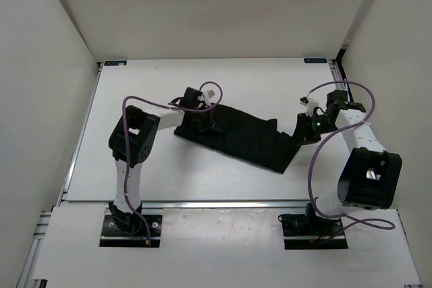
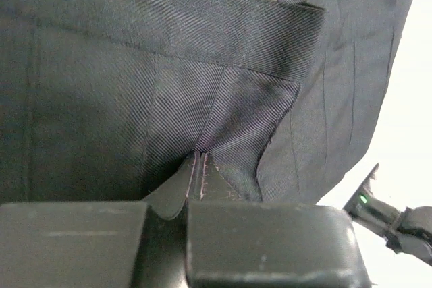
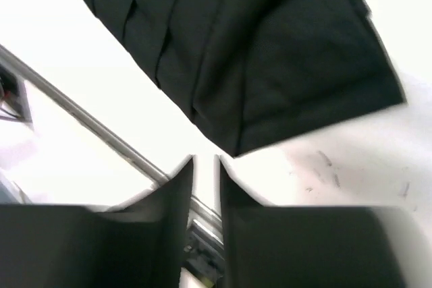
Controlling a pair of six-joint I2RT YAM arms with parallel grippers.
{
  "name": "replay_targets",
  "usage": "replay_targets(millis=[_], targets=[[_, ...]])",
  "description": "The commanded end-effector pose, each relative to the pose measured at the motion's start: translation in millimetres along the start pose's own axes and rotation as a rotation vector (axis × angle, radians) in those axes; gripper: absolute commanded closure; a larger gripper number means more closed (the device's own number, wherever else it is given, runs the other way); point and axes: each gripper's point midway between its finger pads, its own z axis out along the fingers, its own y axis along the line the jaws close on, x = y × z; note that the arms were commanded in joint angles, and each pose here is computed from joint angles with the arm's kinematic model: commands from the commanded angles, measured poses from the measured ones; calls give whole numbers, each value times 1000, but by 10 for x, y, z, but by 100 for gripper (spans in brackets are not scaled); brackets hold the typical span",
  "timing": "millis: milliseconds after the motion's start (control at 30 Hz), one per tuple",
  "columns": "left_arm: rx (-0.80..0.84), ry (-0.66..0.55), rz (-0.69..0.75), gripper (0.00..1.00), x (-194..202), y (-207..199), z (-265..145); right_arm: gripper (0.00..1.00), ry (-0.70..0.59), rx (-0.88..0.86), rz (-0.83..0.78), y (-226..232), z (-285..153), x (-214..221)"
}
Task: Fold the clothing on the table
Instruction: Fold the skirt
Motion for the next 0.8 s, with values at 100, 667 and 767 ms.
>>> replay_targets(millis=[100,667,767], targets=[[-23,-164,302,88,-429,-625,-514,41,-175,-182,391,-2,-167,21],[-87,92,422,64,351,-465,-59,1,-129,-56,852,-5,551,759],[-110,77,410,64,250,-390,-45,1,-154,15,860,-82,610,779]])
